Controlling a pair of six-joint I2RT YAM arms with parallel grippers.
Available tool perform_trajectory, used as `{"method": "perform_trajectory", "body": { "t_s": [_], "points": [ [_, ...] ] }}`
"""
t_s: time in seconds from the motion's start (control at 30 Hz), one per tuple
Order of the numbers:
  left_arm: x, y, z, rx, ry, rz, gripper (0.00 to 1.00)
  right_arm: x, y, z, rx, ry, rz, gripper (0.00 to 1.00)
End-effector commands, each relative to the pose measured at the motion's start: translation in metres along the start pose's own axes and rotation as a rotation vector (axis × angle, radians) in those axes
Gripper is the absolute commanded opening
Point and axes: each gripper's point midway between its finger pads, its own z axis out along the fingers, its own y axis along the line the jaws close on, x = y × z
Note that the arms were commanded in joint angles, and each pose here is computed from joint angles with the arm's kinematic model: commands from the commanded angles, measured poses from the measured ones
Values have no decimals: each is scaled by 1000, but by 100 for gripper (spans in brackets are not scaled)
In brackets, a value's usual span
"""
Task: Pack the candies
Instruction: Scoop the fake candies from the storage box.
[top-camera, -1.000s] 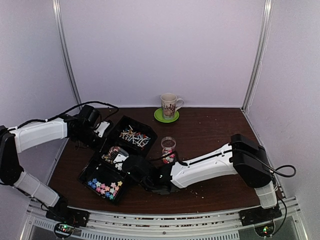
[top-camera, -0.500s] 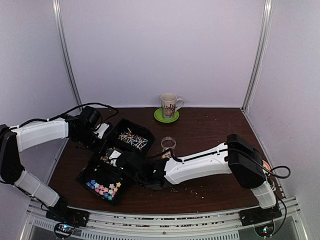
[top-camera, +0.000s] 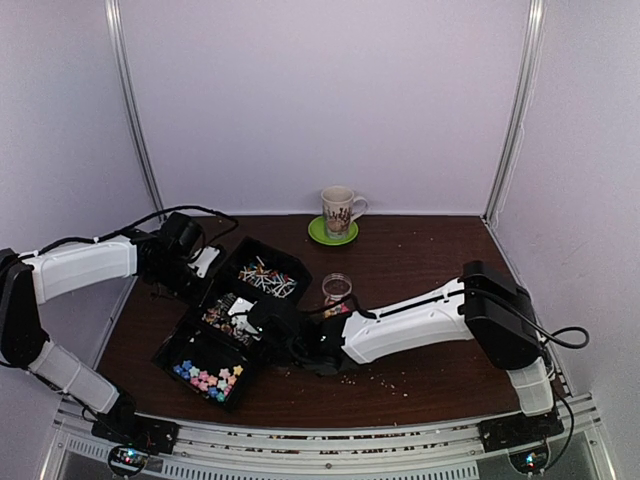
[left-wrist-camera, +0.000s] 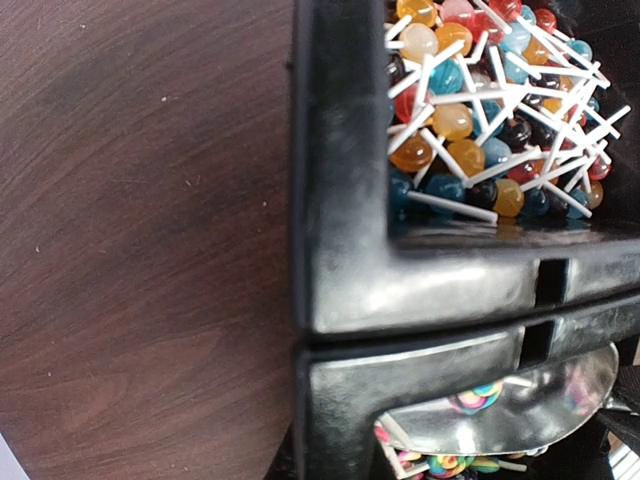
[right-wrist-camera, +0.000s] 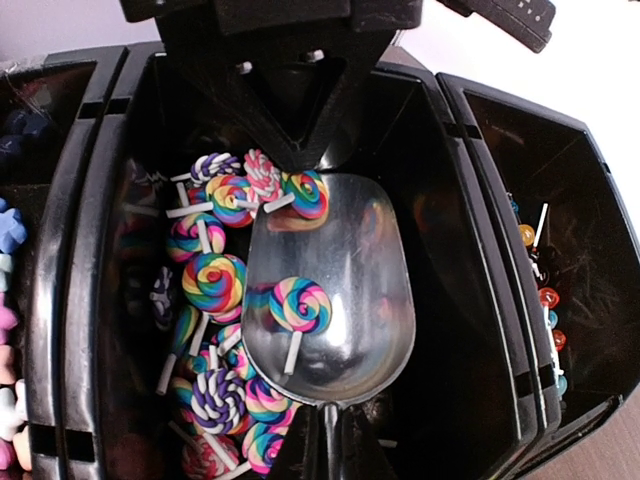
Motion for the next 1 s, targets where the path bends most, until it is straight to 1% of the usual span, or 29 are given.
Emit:
{"method": "perform_trajectory", "body": {
  "t_s": [0.0,0.1,0.2,0.43,0.73,0.97],
  "points": [
    [-64,-22,-37,104,-240,-11,0,27,9,-1,-55,11,5,0],
    [-63,-10,-34,69,-228,-44,0,18,4,-14,-63,-46,22,0],
    [-60,-1,-31,41,-209,-67,0,13,-3,-23,-56,-76,39,0],
    [-58,-2,-27,50,-192,-64,0,11,-23,-34,-5,-106,78,0],
    [-54,3,-21,25,-158,-67,0,-1,-51,-55,30,-178,136,0],
    [-50,9,-15,-9,-132,-78,0,-12,-60,-73,18,-238,164,0]
  ]
}}
